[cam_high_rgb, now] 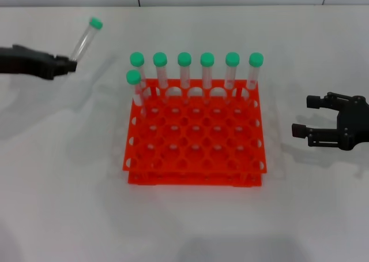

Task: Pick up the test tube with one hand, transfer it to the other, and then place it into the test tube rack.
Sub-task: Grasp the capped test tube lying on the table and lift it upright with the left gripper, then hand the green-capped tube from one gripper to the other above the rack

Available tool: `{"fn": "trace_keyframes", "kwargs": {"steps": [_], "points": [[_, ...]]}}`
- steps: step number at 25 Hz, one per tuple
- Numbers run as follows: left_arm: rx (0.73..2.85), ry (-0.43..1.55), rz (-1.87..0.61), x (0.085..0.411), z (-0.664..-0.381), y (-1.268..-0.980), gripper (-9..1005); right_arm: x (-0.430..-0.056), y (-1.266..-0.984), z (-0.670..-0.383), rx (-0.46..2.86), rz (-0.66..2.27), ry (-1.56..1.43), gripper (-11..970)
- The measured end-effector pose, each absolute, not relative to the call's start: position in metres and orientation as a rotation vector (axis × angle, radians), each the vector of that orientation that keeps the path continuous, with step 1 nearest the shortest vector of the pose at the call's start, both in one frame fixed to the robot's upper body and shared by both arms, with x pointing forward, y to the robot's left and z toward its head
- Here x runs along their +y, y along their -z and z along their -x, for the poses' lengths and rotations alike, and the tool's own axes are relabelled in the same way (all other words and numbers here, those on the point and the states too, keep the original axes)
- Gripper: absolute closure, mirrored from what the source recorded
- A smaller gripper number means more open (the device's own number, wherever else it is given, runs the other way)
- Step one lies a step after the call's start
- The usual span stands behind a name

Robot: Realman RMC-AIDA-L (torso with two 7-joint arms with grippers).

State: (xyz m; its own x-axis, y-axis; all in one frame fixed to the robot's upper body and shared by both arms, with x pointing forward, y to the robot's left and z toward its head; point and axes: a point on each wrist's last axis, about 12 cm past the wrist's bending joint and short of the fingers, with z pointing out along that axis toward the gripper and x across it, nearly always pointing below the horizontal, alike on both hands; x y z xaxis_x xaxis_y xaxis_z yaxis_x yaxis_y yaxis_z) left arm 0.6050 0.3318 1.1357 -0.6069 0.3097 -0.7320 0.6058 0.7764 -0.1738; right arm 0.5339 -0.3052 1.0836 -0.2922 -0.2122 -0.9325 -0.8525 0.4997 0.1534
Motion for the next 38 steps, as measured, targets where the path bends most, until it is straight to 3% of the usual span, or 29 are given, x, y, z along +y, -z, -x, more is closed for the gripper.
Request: {"fn": "trace_keyframes", "kwargs": {"steps": [16, 38], "points": [[1.779, 0.665, -0.682, 0.315, -0.605, -1.155, 805, -0.306, -1.082, -0.531, 1.783, 0.877, -0.849, 131], [1.487, 0.878, -0.734, 0.245, -0.603, -1.138, 806, -0.303, -1.087, -0.533, 1.75, 0.886, -0.867, 133]]}}
